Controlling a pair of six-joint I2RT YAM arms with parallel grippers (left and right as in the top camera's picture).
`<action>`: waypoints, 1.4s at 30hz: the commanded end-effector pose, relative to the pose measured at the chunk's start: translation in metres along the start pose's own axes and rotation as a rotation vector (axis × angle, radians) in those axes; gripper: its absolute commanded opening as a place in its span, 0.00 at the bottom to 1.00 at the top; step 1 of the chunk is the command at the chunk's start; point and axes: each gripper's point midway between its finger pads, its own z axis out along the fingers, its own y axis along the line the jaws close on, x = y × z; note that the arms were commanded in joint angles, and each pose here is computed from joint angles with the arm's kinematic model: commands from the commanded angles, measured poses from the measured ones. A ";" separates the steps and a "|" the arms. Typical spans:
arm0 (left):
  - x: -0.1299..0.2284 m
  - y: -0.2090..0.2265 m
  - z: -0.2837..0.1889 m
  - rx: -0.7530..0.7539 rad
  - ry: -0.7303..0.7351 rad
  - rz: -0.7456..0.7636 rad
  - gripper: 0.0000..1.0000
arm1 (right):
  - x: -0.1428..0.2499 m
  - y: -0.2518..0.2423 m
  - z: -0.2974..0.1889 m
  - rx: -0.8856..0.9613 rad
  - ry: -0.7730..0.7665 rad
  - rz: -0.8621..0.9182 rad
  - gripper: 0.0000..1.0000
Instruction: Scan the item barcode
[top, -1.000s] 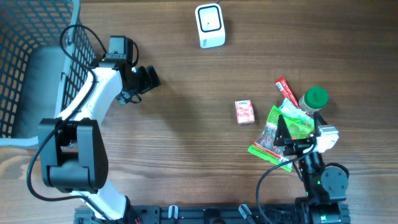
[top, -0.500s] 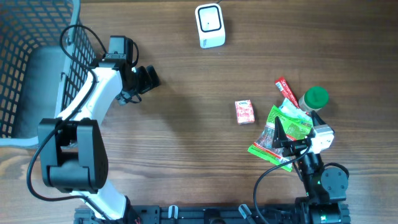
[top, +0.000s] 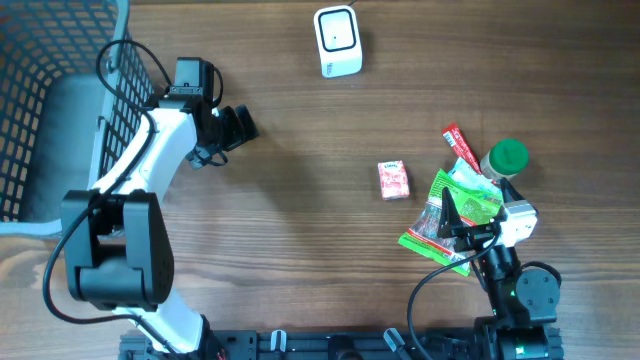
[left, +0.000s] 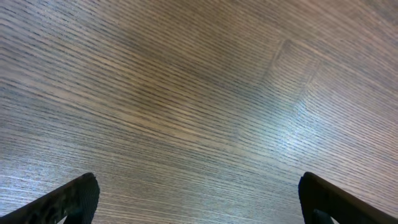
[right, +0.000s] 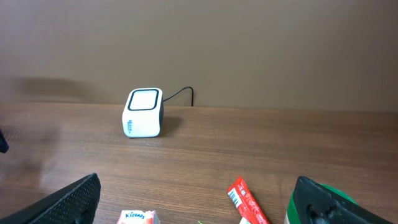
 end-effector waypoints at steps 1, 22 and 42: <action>-0.026 -0.005 -0.060 0.025 -0.185 0.011 1.00 | -0.003 0.001 -0.001 -0.009 -0.011 -0.013 1.00; 0.168 0.092 -0.349 0.343 -0.998 0.009 1.00 | -0.003 0.001 -0.001 -0.009 -0.011 -0.013 1.00; 0.097 0.033 -0.270 0.756 -1.430 0.140 1.00 | -0.002 0.001 0.000 -0.009 -0.009 -0.013 1.00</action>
